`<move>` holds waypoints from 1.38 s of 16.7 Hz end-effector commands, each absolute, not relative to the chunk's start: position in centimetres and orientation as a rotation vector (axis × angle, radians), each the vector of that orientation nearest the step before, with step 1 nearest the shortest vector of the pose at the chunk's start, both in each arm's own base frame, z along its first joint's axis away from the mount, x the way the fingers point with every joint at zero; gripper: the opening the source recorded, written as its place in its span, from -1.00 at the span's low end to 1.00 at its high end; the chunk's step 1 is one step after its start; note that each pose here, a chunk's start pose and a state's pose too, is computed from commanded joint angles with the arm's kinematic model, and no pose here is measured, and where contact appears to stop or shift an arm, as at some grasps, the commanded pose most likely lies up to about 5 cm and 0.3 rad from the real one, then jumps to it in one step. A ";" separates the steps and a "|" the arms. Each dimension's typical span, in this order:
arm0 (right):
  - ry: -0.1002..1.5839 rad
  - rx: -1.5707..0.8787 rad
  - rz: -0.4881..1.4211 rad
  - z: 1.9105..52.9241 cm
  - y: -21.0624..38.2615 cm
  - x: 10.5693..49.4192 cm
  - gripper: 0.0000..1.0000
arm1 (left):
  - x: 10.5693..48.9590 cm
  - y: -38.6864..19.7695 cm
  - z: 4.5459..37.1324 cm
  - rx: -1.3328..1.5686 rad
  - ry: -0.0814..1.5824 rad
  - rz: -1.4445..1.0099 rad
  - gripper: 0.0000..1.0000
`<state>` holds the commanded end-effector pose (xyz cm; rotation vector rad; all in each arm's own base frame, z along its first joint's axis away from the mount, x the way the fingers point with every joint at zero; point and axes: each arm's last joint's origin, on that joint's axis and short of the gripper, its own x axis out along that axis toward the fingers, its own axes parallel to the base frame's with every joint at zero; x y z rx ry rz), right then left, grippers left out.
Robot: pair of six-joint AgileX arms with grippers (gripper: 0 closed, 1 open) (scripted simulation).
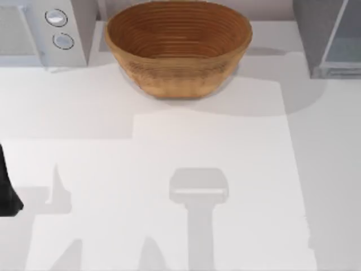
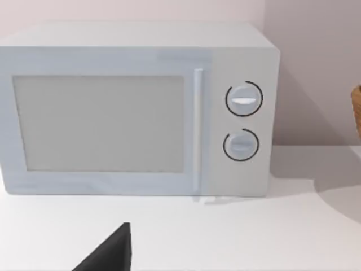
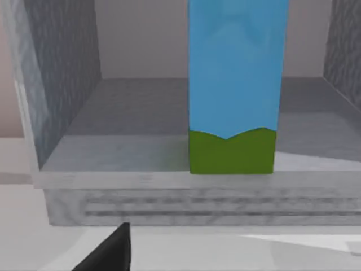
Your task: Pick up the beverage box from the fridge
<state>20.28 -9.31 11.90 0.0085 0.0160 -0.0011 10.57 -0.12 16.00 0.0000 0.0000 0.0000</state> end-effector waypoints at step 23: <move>-0.010 -0.005 -0.009 11.7 -10.2 37.5 1.00 | 10.6 -0.1 16.0 0.000 0.000 0.000 1.00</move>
